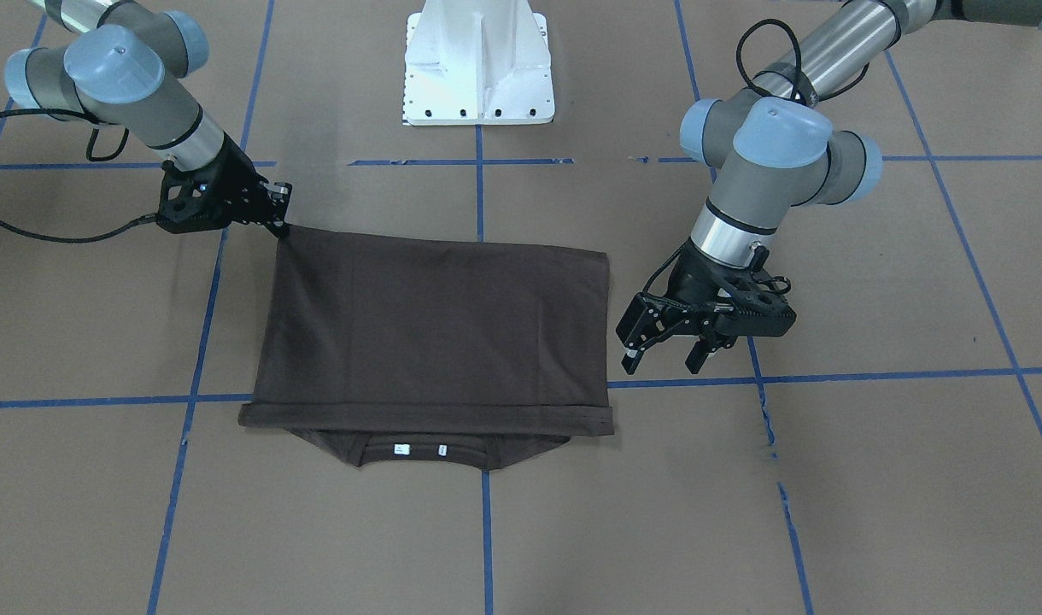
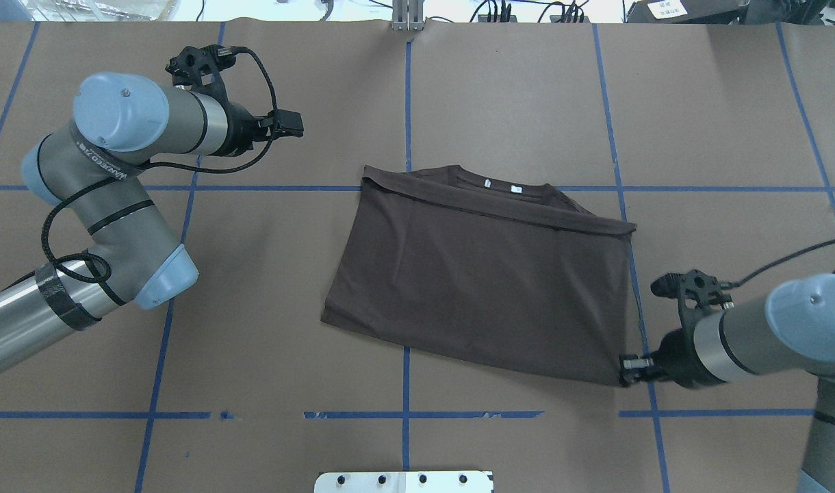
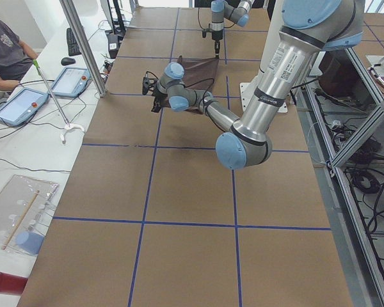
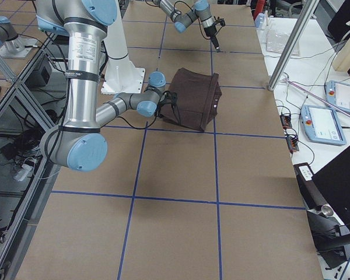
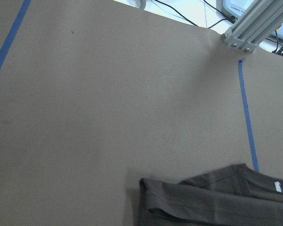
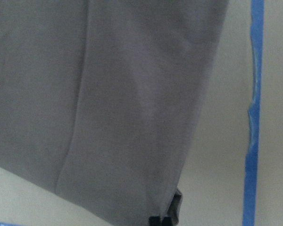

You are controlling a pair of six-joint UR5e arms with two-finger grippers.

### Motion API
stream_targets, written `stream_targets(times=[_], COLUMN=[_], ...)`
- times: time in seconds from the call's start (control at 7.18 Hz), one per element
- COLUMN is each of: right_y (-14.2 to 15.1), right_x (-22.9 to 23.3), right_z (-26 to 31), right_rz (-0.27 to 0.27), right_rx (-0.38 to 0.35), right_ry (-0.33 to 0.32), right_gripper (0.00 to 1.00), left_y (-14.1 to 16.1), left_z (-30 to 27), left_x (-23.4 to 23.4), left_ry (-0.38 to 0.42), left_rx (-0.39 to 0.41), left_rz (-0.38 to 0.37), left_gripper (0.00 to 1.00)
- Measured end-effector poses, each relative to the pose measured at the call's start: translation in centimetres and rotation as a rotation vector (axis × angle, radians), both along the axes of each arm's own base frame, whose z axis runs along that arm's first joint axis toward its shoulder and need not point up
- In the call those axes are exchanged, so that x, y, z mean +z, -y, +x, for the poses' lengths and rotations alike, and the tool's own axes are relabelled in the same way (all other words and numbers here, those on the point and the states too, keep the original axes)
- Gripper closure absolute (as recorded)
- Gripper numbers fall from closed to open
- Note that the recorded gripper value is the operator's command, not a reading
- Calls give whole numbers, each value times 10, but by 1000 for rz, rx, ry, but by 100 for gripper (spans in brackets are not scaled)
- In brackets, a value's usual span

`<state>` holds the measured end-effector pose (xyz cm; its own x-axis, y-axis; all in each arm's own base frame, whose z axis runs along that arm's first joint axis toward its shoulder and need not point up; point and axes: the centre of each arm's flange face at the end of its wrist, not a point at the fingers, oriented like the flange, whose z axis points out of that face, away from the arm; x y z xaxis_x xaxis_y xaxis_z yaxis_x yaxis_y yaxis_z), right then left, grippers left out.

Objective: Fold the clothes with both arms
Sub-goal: 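Drag the folded shirt with the right gripper away from the left arm, then release the shirt with the right gripper while the left gripper moves toward the shirt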

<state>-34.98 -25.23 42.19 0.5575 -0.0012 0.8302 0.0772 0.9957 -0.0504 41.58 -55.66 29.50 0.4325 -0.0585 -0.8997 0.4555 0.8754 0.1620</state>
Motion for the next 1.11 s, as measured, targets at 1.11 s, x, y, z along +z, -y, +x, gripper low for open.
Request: stream_targets(times=[1.11], right_y=[23], right_x=[-57], right_z=[-33], right_rz=[324], right_rx=[110], right_ry=[60], right_gripper=[0], left_y=[-99], left_z=[38], left_x=[-21], left_ry=[-119], left_rx=[145], left_rz=[-219], left_gripper=[0])
